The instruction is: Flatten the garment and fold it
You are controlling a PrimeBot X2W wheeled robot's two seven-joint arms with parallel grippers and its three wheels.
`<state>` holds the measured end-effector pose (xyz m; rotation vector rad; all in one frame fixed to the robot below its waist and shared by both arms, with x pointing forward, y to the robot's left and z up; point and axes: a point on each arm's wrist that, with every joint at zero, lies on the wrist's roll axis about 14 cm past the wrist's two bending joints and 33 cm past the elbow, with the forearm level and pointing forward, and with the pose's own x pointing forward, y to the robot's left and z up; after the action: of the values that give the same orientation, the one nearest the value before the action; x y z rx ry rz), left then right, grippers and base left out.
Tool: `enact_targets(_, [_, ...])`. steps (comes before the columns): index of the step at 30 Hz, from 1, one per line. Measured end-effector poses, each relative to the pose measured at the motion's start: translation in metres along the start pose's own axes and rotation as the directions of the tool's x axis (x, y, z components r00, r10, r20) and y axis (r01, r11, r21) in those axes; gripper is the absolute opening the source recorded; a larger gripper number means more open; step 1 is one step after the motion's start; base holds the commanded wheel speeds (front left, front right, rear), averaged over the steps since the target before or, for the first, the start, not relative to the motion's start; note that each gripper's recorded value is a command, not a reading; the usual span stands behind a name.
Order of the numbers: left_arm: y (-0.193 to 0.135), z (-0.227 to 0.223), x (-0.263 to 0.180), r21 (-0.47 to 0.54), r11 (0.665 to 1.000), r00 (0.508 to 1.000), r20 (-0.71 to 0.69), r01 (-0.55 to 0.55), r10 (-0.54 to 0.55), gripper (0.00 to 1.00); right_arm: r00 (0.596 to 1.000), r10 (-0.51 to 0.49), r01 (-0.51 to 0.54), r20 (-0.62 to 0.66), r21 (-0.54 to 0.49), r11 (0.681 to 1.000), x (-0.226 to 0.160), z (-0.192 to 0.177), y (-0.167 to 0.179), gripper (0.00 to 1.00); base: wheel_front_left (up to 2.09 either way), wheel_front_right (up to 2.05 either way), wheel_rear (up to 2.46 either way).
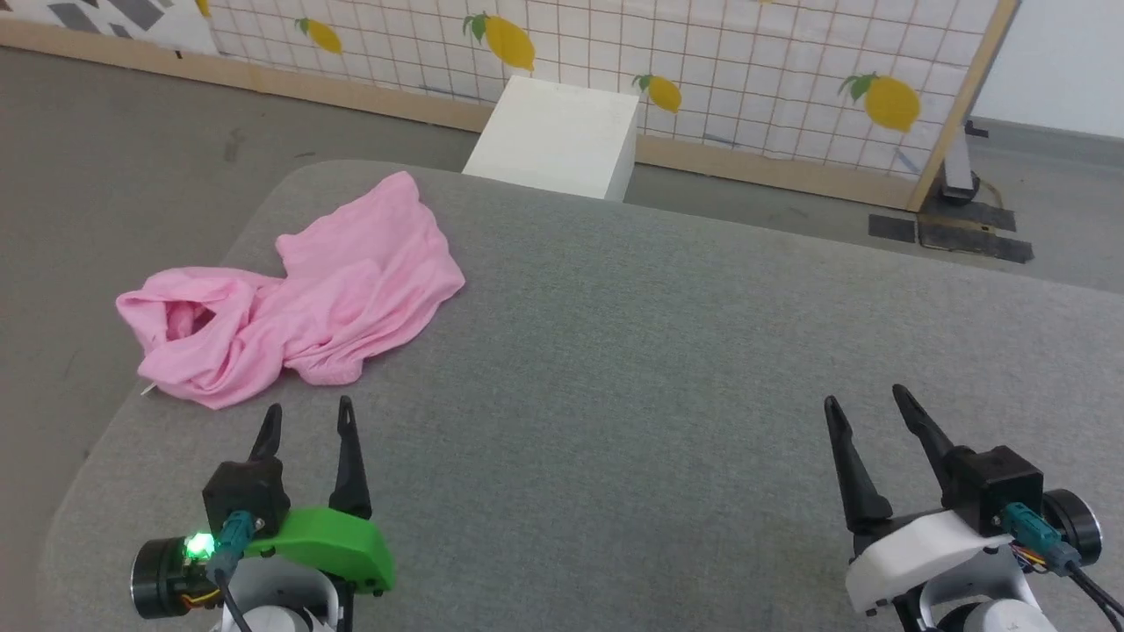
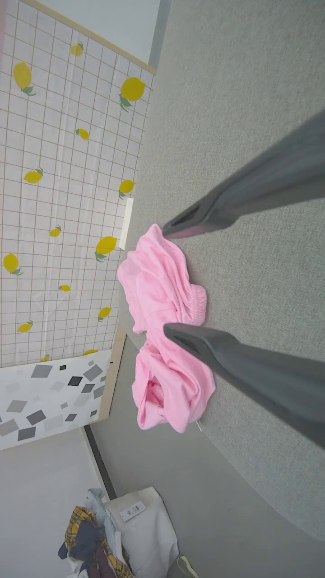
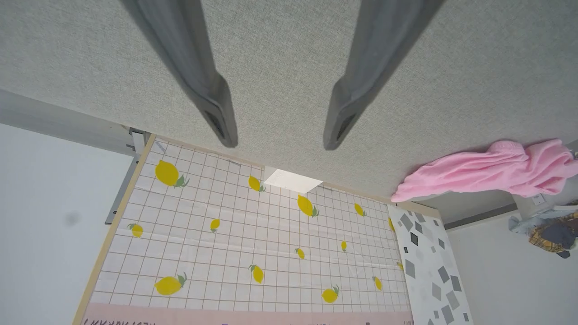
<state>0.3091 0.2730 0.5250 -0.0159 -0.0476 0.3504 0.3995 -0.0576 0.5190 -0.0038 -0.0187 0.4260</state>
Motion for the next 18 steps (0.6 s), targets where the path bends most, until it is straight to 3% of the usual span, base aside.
enact_targets(18, [0.033, 0.000, -0.017, 0.002, 0.994, 0.994, 0.012, -0.106, 0.106, 1.00, 0.995, 0.101, -0.102, 0.026, 0.016, 0.995, 0.016, 0.003, 0.032, 1.00, 0.00, 0.00, 0.00])
